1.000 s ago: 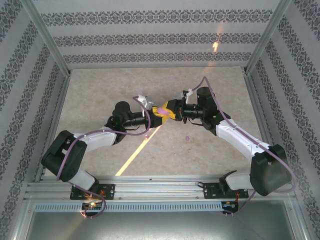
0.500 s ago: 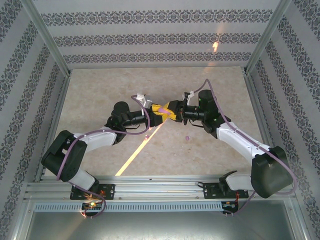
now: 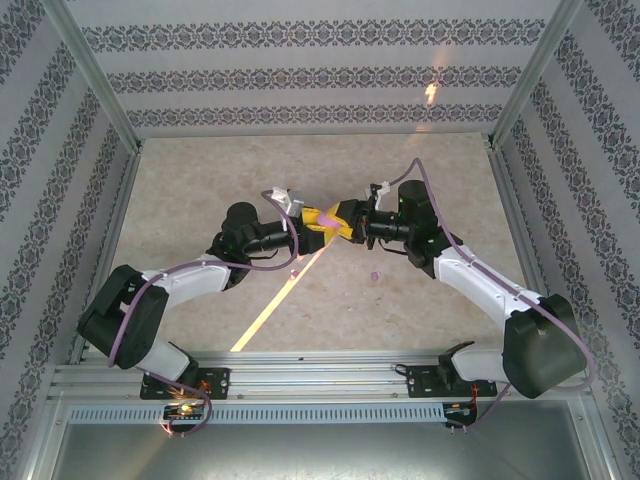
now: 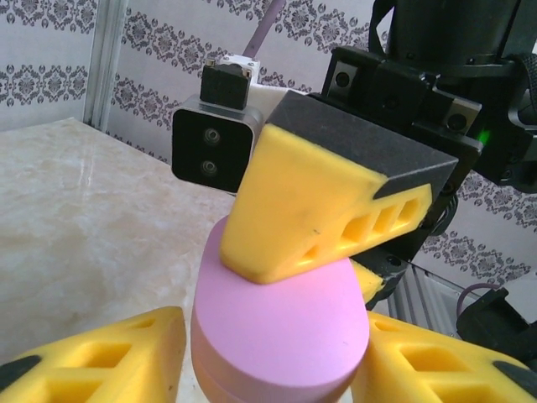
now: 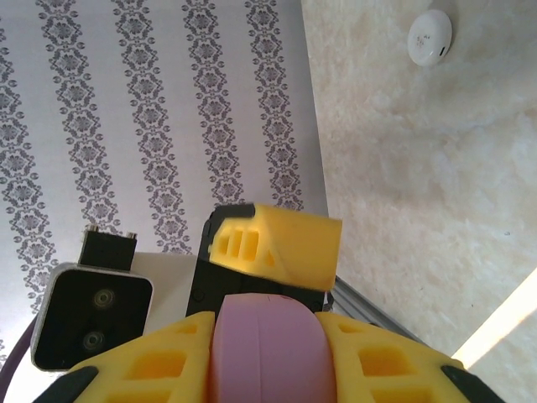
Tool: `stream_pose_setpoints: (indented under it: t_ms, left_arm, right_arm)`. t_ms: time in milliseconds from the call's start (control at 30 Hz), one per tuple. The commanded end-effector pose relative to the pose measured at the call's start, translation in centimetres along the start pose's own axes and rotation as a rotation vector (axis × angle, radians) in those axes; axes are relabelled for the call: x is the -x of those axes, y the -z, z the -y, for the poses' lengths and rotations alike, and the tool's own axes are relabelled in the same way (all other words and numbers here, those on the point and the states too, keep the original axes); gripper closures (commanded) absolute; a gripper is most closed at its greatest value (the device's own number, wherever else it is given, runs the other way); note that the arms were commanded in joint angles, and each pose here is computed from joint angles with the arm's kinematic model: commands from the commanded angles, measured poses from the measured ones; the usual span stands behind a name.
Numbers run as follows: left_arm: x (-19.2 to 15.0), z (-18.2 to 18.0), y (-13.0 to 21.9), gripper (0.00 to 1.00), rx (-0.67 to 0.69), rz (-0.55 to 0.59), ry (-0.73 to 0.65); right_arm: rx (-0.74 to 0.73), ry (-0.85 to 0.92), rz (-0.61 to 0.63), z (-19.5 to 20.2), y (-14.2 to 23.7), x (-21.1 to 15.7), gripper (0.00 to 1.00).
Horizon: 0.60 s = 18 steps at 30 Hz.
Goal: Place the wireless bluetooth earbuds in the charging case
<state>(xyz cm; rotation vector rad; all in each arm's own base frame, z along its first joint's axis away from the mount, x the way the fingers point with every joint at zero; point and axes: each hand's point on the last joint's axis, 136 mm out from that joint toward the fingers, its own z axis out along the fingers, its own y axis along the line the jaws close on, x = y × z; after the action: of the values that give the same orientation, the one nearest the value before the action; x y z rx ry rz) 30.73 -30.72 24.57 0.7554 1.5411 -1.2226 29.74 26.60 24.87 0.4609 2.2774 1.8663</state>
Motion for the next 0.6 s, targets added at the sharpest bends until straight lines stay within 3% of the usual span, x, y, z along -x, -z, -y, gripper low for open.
stream_pose_setpoints:
  t_ms: [0,333,567]
  left_arm:
    - [1.2,0.7,0.0,0.55,-0.015,0.013,-0.048]
    - [2.4,1.6,-0.1,0.76,-0.073,0.070,-0.012]
    - [3.1,2.3,0.1,0.90,-0.087,0.066,-0.015]
  right_arm:
    - [0.040,0.031,0.025,-1.2,0.9,0.0,0.78]
    - [0.015,0.028,0.010,-0.1,0.8,-0.6,0.77]
    - [-0.009,0.083,-0.006,-0.2,1.0,-1.1,0.60]
